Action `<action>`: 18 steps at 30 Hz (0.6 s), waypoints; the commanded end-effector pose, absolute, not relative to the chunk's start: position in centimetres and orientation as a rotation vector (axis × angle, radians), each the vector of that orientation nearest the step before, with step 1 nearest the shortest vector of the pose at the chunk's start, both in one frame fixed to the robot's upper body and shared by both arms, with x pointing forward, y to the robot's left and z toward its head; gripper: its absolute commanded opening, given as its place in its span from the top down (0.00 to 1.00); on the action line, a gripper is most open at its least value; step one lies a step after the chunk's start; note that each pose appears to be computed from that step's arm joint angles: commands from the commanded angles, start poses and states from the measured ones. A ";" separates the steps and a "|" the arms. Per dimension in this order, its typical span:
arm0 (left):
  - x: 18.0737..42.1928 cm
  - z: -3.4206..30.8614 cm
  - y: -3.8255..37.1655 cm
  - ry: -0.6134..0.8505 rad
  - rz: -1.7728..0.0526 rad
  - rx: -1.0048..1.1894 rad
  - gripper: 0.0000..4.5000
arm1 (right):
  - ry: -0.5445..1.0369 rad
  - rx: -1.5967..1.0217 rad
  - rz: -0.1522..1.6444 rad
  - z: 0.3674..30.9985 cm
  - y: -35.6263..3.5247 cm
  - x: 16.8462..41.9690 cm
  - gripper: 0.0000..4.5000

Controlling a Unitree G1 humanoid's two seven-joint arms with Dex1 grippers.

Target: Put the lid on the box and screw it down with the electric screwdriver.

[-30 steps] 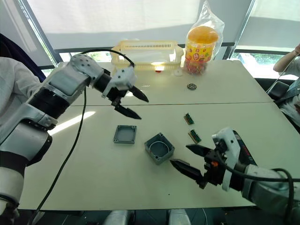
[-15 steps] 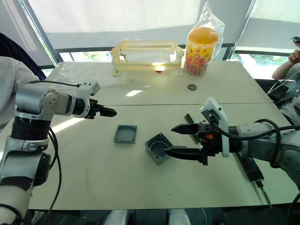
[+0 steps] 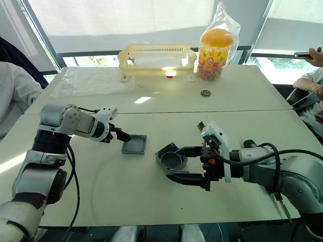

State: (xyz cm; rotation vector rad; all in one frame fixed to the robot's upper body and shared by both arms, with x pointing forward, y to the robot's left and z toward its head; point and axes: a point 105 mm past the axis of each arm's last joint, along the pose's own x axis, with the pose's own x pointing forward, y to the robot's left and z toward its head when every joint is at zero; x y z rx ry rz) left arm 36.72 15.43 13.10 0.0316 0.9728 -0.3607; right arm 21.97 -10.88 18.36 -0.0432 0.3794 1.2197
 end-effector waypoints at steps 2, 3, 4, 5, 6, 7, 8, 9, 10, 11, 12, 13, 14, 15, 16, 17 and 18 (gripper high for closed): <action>36.3 12.3 14.9 1.020 -0.371 0.059 0.06 | 0.320 -0.047 1.200 19.2 -10.7 21.6 0.00; 36.2 11.9 14.8 1.033 -0.374 0.060 0.12 | 0.316 -0.043 1.190 19.2 -10.8 21.5 0.00; 36.1 11.7 14.7 1.043 -0.376 0.060 0.18 | 0.314 -0.041 1.183 19.2 -10.8 21.5 0.00; 36.0 11.4 14.6 1.050 -0.377 0.061 0.28 | 0.312 -0.040 1.173 19.1 -10.9 21.6 0.00; 36.0 11.3 14.5 1.054 -0.376 0.062 0.39 | 0.311 -0.040 1.166 19.1 -10.9 21.6 0.00; 36.0 11.2 14.5 1.056 -0.373 0.064 0.50 | 0.312 -0.040 1.161 19.1 -11.0 21.6 0.00; 36.0 11.1 14.5 1.057 -0.370 0.067 0.60 | 0.312 -0.040 1.156 19.1 -11.0 21.6 0.00; 36.0 11.1 14.5 1.058 -0.369 0.068 0.72 | 0.313 -0.040 1.153 19.1 -11.1 21.6 0.00; 36.0 11.1 14.4 1.057 -0.370 0.072 0.83 | 0.313 -0.040 1.151 19.1 -11.1 21.7 0.00; 36.0 11.1 14.3 1.056 -0.370 0.074 0.94 | 0.313 -0.040 1.149 19.1 -11.2 21.7 0.00; 36.0 11.1 14.2 1.054 -0.371 0.073 0.98 | 0.313 -0.040 1.147 19.1 -11.2 21.8 0.00; 36.0 11.2 14.1 1.049 -0.373 0.073 0.98 | 0.313 -0.040 1.143 19.1 -11.3 21.8 0.00; 36.0 11.3 14.1 1.044 -0.373 0.073 0.98 | 0.312 -0.040 1.140 19.1 -11.3 21.9 0.00; 36.1 11.5 14.1 1.036 -0.372 0.077 0.98 | 0.309 -0.040 1.135 19.1 -11.4 22.0 0.00; 36.2 11.9 14.2 1.016 -0.367 0.086 0.98 | 0.297 -0.031 1.127 19.3 -11.4 22.3 0.00; 36.3 12.4 14.4 0.996 -0.364 0.088 0.98 | 0.282 -0.015 1.122 19.5 -11.4 22.5 0.00; 36.5 13.1 14.6 0.972 -0.361 0.092 0.98 | 0.263 0.000 1.116 19.9 -11.4 22.8 0.00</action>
